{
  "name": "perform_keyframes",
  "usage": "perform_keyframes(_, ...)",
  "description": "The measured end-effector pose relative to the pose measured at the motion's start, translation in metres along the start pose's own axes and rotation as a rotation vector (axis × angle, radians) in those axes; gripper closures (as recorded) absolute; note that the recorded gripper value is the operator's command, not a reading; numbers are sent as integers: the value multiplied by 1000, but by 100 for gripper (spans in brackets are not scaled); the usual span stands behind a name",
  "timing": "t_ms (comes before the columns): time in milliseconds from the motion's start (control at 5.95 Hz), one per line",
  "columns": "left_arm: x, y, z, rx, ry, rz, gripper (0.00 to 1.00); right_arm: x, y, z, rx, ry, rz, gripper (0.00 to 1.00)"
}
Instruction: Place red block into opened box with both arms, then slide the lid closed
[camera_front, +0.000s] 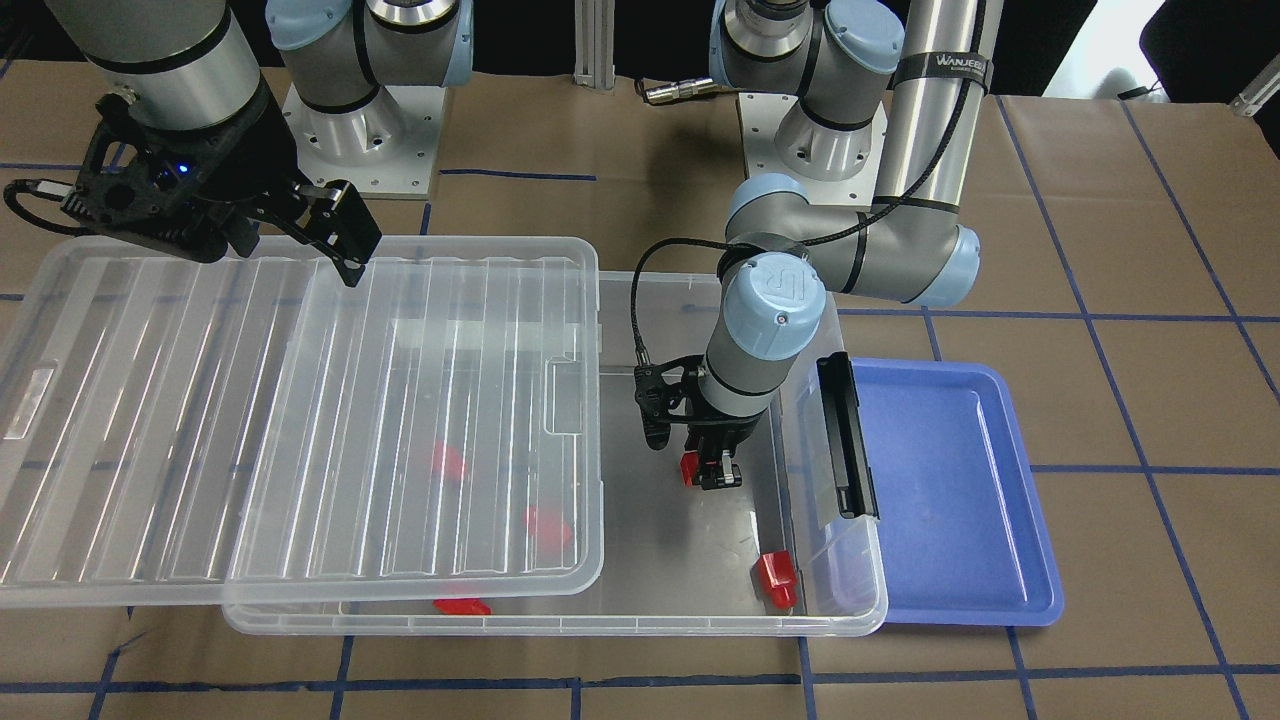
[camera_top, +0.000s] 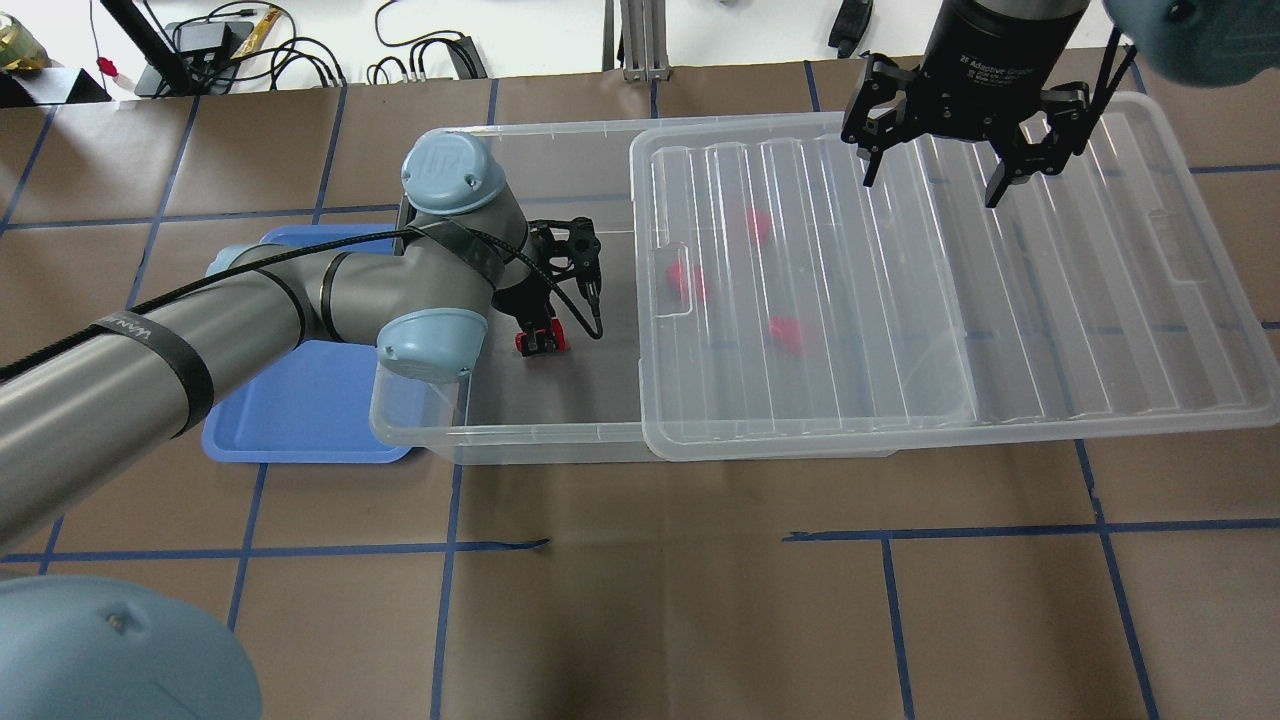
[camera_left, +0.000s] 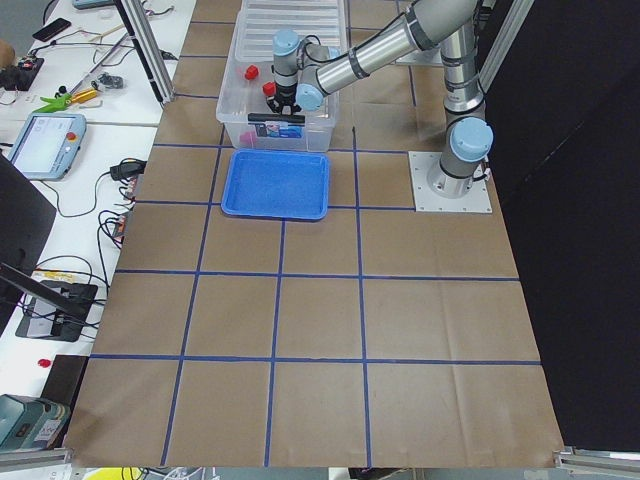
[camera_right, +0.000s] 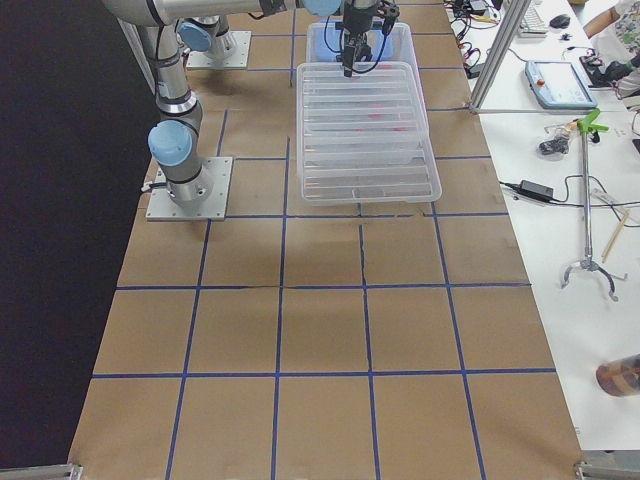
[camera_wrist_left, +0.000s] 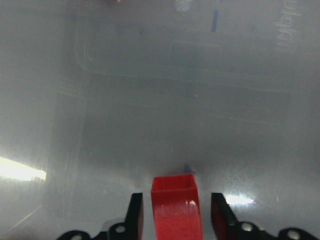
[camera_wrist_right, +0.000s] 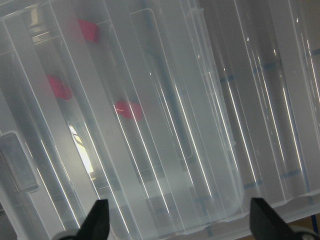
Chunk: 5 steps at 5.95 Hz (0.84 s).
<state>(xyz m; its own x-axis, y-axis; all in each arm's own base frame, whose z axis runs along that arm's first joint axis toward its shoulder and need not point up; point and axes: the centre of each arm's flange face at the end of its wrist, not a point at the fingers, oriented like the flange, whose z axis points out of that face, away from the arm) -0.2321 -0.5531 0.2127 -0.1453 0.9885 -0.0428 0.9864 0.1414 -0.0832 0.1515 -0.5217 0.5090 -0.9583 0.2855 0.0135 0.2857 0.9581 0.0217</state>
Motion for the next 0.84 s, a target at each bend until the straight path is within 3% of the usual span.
perform_keyframes(168,0,-2,-28,-2,0,-20,3,0,-1,-1,8,-3,3,0)
perform_keyframes(672,6,-8,-186,-29,59,-91,3,2,-1,-1,12,-4,7,0)
perform_keyframes(840,20,-4,-230,-41,62,-184,3,7,-2,-1,15,0,-1,0)
